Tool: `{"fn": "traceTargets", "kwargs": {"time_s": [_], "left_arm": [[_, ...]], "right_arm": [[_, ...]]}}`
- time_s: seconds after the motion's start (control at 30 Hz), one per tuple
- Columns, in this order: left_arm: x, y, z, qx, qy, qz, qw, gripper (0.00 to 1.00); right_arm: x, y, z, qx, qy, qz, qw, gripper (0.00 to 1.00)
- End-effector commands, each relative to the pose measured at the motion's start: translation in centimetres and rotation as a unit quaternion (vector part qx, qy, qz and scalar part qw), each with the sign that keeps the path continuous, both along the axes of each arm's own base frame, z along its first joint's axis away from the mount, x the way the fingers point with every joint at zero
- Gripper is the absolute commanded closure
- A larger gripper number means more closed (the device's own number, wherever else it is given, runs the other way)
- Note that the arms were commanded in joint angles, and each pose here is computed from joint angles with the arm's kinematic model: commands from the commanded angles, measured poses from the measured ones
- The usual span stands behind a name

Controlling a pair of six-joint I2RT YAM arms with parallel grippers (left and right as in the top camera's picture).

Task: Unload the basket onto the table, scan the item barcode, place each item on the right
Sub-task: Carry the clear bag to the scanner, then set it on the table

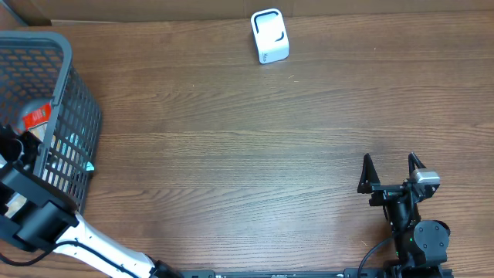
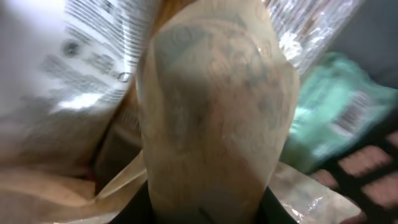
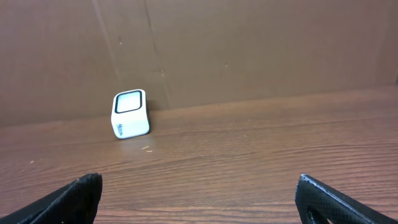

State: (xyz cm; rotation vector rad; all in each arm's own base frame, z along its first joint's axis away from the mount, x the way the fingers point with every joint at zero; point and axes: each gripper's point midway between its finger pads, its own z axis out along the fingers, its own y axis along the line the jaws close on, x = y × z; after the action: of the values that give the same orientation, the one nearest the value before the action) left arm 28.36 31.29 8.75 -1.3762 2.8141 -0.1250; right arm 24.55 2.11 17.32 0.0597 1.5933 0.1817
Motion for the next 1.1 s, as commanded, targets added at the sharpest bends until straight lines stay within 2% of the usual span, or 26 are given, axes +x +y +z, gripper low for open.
{"fn": "traceTargets", "kwargs": {"time_s": [0.0, 0.2, 0.33, 0.47, 0.6, 0.73, 0.93, 1.07], "left_arm": [[1.7, 1.6, 5.7, 0.042, -0.047, 0.030, 0.998, 0.96], [3.3, 1.2, 13.4, 0.068, -0.129, 0.024, 0.989, 0.96], [4.4, -0.1, 19.4, 0.091, -0.212, 0.000, 0.973, 0.96], [5.4, -3.2, 26.3, 0.110, -0.325, -0.048, 0.938, 0.96], [4.3, -6.6, 32.2, 0.153, -0.383, -0.082, 0.907, 0.96], [3.4, -12.2, 36.8, 0.174, -0.435, -0.148, 0.871, 0.95], [4.3, -21.7, 39.5, 0.161, -0.472, -0.268, 0.824, 0.95], [6.3, -27.9, 37.9, 0.121, -0.455, -0.350, 0.810, 0.93]], "right_arm": [[0.0, 0.0, -0.2, -0.002, -0.002, -0.001, 1.000, 0.00], [0.0, 0.0, -0.2, -0.002, -0.002, -0.001, 1.000, 0.00], [0.0, 0.0, -0.2, -0.002, -0.002, -0.001, 1.000, 0.00], [0.0, 0.0, -0.2, -0.002, -0.002, -0.001, 1.000, 0.00], [0.0, 0.0, -0.2, -0.002, -0.002, -0.001, 1.000, 0.00], [0.0, 0.0, -0.2, -0.002, -0.002, -0.001, 1.000, 0.00], [0.0, 0.0, -0.2, -0.002, -0.002, -0.001, 1.000, 0.00], [0.0, 0.0, -0.2, -0.002, -0.002, -0.001, 1.000, 0.00]]}}
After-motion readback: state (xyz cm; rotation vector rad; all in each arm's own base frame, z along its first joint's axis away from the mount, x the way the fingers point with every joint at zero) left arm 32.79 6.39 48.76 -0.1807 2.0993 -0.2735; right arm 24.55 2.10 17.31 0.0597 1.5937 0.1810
